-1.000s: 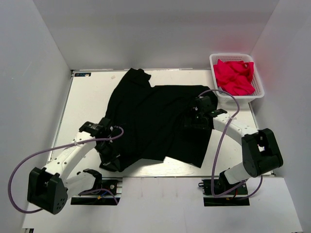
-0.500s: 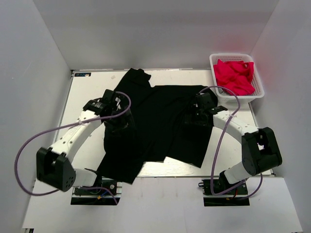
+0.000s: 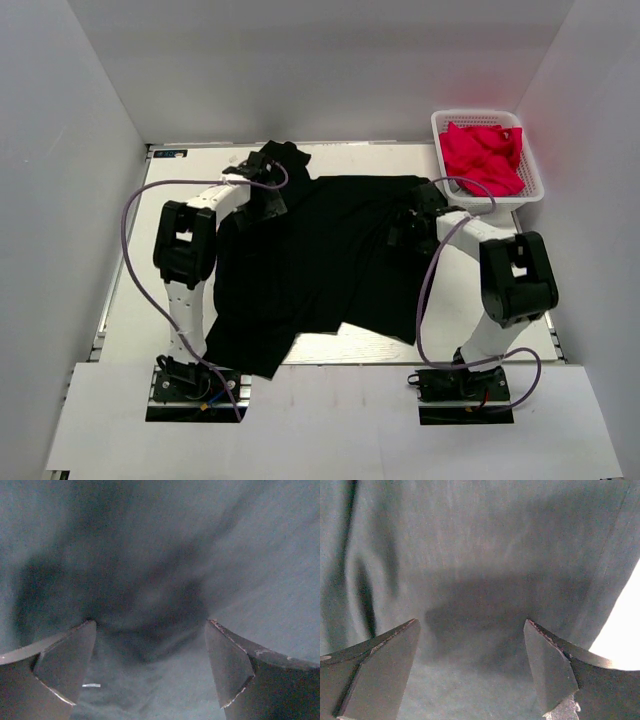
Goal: Fold and stack the t-shirts
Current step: Flatten out the tshirt
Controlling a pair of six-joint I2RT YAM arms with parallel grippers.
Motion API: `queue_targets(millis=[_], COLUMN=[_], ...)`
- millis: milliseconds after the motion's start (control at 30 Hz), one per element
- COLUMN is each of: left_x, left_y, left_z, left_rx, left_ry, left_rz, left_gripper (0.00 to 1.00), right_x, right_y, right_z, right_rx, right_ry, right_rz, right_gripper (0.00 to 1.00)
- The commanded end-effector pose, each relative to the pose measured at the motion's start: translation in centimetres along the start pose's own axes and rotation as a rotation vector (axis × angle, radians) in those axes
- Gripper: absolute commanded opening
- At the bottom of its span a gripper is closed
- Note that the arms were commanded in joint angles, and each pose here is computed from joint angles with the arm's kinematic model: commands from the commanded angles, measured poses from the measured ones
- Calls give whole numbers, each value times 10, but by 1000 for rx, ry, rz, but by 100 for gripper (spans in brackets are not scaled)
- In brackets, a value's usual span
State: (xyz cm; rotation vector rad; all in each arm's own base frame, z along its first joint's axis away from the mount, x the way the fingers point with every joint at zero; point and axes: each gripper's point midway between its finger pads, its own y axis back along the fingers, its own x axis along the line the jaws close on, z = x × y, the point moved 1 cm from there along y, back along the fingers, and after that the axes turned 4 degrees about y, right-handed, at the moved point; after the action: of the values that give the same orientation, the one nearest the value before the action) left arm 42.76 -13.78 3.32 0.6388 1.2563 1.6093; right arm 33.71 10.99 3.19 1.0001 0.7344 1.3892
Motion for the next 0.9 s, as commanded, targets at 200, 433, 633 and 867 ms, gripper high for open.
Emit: queue_targets(millis=[200,433,633,867], left_x=[19,29,24,-38], left_y=[-55,-57,-49,29], left_z=[97,162,219,262], left_rx=[-133,-263,-412,-563], left_ry=[75,41,40,-105], left_rz=[46,-7,-84,-428], left_gripper=[100,100,100,100], right_x=[-4,3,13,43], right_y=[-46,-85,-80,-6], right_z=[41,99,159,189], right_rx=[52,40,-82,-225], right_ry=[27,115,206,293], right_rz=[-75,-111,-89,21], right_gripper=[90,90,90,90])
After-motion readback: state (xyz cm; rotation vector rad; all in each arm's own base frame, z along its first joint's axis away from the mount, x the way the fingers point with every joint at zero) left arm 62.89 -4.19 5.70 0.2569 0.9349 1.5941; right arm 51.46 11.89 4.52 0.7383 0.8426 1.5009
